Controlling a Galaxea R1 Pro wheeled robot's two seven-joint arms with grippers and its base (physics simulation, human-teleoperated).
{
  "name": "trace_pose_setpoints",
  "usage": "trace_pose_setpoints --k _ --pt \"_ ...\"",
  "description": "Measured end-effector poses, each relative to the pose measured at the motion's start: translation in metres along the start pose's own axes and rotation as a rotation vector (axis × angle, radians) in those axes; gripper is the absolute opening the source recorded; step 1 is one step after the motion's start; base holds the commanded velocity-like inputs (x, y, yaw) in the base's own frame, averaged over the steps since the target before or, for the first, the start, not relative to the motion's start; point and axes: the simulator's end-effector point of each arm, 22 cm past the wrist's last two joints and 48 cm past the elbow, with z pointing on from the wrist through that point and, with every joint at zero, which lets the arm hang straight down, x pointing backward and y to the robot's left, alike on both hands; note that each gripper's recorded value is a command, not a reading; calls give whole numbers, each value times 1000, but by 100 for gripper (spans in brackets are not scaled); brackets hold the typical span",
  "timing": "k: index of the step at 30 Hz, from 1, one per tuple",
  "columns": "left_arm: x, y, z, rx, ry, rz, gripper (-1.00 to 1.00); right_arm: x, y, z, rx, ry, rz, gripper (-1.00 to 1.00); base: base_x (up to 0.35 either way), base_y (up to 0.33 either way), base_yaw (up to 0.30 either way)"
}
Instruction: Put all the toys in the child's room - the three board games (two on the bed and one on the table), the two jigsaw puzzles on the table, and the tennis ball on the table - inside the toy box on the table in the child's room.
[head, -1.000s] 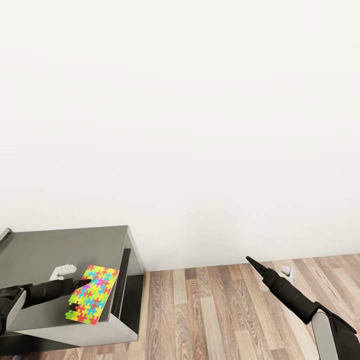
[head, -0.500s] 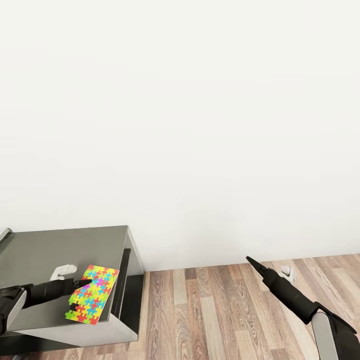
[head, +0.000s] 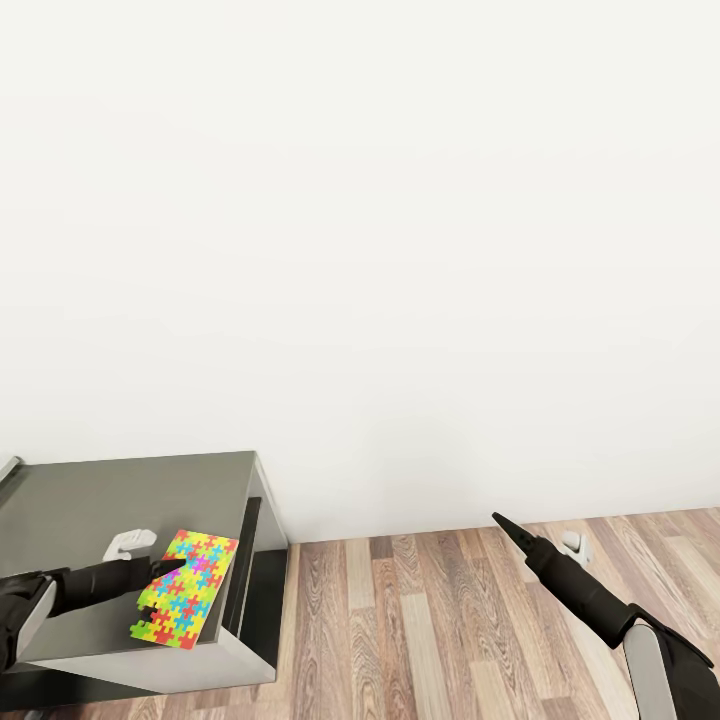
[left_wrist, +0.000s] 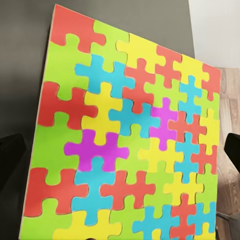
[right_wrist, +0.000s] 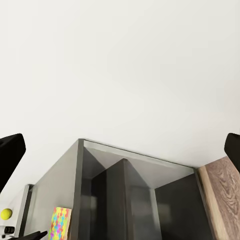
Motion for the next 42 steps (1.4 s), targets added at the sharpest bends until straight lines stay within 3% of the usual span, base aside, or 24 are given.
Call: trace_pose_setpoints --k 19,26,42 --pt "1 -2 2 4 1 -1 100 0 0 0 0 0 0 100 0 0 0" --pt "7 -22 18 39 9 -9 100 0 0 0 0 0 0 100 0 0 0" --pt "15 -23 21 29 38 12 100 1 -1 0 3 1 2 100 0 0 0"
